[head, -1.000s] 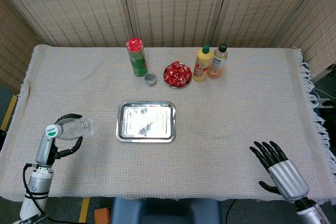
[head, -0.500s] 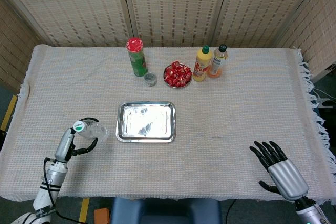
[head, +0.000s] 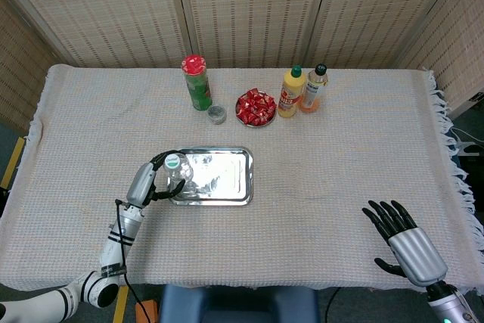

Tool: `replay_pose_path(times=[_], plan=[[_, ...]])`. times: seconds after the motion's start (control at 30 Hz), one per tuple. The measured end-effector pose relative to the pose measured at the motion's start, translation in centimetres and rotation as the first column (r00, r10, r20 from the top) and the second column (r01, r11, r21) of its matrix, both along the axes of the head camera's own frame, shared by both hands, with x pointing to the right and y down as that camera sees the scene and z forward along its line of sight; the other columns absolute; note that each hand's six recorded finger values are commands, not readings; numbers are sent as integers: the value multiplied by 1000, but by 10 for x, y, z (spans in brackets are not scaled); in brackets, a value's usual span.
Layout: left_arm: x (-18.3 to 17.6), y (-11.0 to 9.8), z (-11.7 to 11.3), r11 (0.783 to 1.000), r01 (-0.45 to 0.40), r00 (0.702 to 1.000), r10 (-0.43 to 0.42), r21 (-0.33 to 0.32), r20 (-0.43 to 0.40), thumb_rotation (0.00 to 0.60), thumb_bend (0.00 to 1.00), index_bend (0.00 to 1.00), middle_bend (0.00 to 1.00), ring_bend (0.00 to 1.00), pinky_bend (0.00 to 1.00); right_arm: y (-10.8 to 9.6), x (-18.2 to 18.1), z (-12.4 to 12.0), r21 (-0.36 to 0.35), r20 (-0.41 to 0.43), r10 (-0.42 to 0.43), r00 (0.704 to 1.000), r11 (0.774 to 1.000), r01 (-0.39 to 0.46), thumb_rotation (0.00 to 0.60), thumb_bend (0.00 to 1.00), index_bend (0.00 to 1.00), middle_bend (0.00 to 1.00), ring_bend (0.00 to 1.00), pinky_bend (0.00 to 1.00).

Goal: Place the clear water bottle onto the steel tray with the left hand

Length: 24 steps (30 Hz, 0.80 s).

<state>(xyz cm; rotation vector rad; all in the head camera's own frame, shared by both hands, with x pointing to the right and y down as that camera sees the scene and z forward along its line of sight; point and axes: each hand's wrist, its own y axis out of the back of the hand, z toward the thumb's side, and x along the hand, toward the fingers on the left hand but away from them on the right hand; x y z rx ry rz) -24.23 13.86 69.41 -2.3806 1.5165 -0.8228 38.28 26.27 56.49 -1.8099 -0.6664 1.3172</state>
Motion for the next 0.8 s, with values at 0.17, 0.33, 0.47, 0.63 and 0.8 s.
replay_pose_path(times=[0.17,0.33,0.47,0.63,0.8], plan=[[25,-3,19,999,1,1000,-2,-34,-14,600,460,333,356,198,203,-1,0,1,-5,1,1,1000,1000,-1,600,55,0,0,0,0],[36,2,31,998,-1,1000,1,-57,-3,600,460,315,341,183,188,0,0,-2,2,12,0,1000,1000,0,600,55,0,0,0,0],[35,5,41,996,0,1000,2,-85,23,600,458,271,305,144,138,1,0,-4,6,18,-2,1000,1000,2,600,55,0,0,0,0],[33,6,48,995,-1,999,5,-105,44,600,442,82,167,26,43,0,1,-5,8,20,-3,1000,1000,3,600,55,0,0,0,0],[28,8,52,993,-21,996,31,-114,85,600,393,0,1,0,15,1,-1,-5,19,26,-8,1000,1000,8,600,55,0,0,0,0]])
